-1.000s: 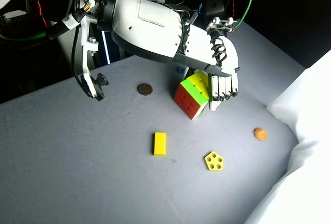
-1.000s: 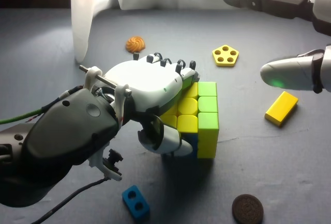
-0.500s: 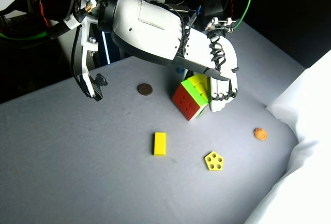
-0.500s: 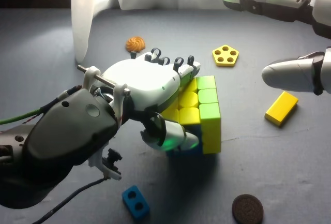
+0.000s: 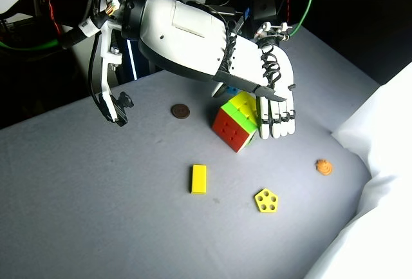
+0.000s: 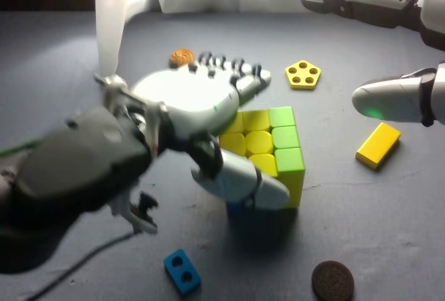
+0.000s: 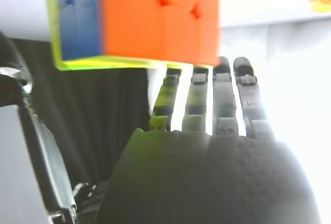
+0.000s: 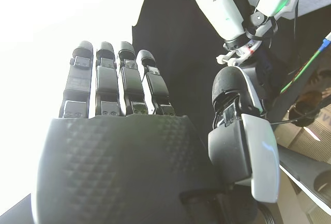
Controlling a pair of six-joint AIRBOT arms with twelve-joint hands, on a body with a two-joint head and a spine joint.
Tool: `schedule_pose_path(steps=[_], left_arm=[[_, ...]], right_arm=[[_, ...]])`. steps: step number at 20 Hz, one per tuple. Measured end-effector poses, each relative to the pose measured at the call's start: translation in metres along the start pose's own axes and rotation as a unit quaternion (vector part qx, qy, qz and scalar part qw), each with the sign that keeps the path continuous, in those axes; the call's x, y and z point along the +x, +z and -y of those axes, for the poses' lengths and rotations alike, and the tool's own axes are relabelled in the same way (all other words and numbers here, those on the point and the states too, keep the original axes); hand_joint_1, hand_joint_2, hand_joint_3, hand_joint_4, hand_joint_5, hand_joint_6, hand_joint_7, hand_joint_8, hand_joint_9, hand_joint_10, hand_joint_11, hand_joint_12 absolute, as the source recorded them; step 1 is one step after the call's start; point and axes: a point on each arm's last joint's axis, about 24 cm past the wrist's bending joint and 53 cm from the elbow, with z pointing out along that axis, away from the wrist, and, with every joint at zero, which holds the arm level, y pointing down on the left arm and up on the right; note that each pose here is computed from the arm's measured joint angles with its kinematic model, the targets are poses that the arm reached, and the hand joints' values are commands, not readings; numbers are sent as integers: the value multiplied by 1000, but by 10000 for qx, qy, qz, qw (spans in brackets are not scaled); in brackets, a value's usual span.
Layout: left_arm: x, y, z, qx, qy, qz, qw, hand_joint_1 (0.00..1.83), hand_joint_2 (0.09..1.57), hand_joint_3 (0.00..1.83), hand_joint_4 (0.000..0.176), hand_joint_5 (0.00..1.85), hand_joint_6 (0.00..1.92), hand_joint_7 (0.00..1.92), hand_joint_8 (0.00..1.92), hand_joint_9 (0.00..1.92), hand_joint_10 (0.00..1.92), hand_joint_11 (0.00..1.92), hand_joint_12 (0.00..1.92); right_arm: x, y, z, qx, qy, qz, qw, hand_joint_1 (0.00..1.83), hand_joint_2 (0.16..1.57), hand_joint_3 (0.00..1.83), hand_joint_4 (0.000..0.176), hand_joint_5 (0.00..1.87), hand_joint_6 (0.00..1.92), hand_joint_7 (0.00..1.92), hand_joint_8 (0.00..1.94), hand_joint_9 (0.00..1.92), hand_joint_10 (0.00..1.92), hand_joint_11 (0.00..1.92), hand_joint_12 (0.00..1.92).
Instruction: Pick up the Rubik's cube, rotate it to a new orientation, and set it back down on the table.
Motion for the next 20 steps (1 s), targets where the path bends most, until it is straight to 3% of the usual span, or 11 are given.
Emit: schedule_pose_path(steps=[4, 5, 8, 9, 10, 11, 12, 14, 15, 17, 20], left_arm=[[-36, -13, 6, 42, 201, 160, 9997, 473, 854, 7, 12, 0, 0, 0, 0, 0, 0, 18, 8], [-40, -17, 9, 78, 139, 165, 9997, 454, 881, 0, 10, 14, 0, 113, 9, 108, 12, 3, 336], [-48, -21, 26, 355, 121, 102, 9992, 453, 934, 3, 3, 218, 20, 429, 60, 392, 89, 0, 916], [-48, -22, 32, 468, 124, 50, 9988, 447, 954, 7, 0, 268, 28, 478, 75, 433, 108, 0, 995], [-46, -22, 40, 601, 138, -45, 9981, 447, 954, 7, 0, 268, 28, 478, 75, 433, 108, 0, 995], [-44, -23, 52, 816, 136, -184, 9964, 443, 980, 6, 0, 405, 27, 305, 644, 272, 699, 0, 1138], [-44, -24, 62, 990, 154, -246, 9947, 420, 998, 2, 0, 435, 32, 212, 904, 192, 950, 0, 1188], [-57, -26, 78, 1220, 246, -143, 9921, 423, 1005, 0, 0, 598, 127, 234, 1183, 221, 1217, 13, 1313], [-65, -27, 83, 1283, 282, -45, 9913, 424, 1020, 0, 0, 561, 412, 314, 1169, 280, 1201, 22, 1330], [-75, -27, 89, 1336, 286, 71, 9906, 428, 1039, 1, 0, 477, 869, 387, 1187, 362, 1171, 67, 1406], [-84, -29, 97, 1439, 261, 156, 9891, 480, 1053, 2, 0, 482, 994, 316, 1444, 284, 1472, 104, 1573]], right_arm=[[0, 0, 0, 0, -2, 0, 10000, 0, 1282, 2, 0, 0, 0, 69, 6, 24, 6, 0, 0], [0, 0, 0, 3, 0, -3, 10000, 0, 1285, 3, 0, 44, 18, 131, 30, 79, 29, 32, 15], [0, 0, 0, -7, -2, 5, 10000, 0, 1295, 0, 0, 191, 34, 303, 46, 242, 82, 0, 557], [0, 0, 0, -1, -2, 1, 10000, 0, 1297, 0, 0, 264, 59, 395, 73, 316, 133, 0, 828], [0, 0, 0, 0, -4, 0, 10000, 0, 1297, 0, 0, 264, 59, 395, 73, 316, 133, 0, 828], [0, 0, 0, 0, -6, 0, 10000, 0, 1296, 0, 0, 340, 53, 506, 73, 194, 676, 0, 1078], [0, 0, 0, 0, -5, -2, 10000, 0, 1295, 0, 0, 379, 65, 548, 101, 160, 895, 0, 1198], [0, 0, 0, -4, -8, 4, 10000, 0, 1297, 0, 0, 441, 207, 466, 737, 223, 1292, 0, 1660], [0, 0, 0, -6, -19, 7, 10000, 0, 1297, 0, 0, 343, 536, 344, 1070, 212, 1475, 0, 1869], [0, 0, 0, -1, -23, 1, 10000, 0, 1300, 1, 0, 277, 1096, 351, 1371, 285, 1662, 73, 1919], [-1, 0, 0, -10, -23, 12, 10000, 0, 1300, 0, 0, 356, 1389, 471, 1527, 330, 1799, 104, 1921]])
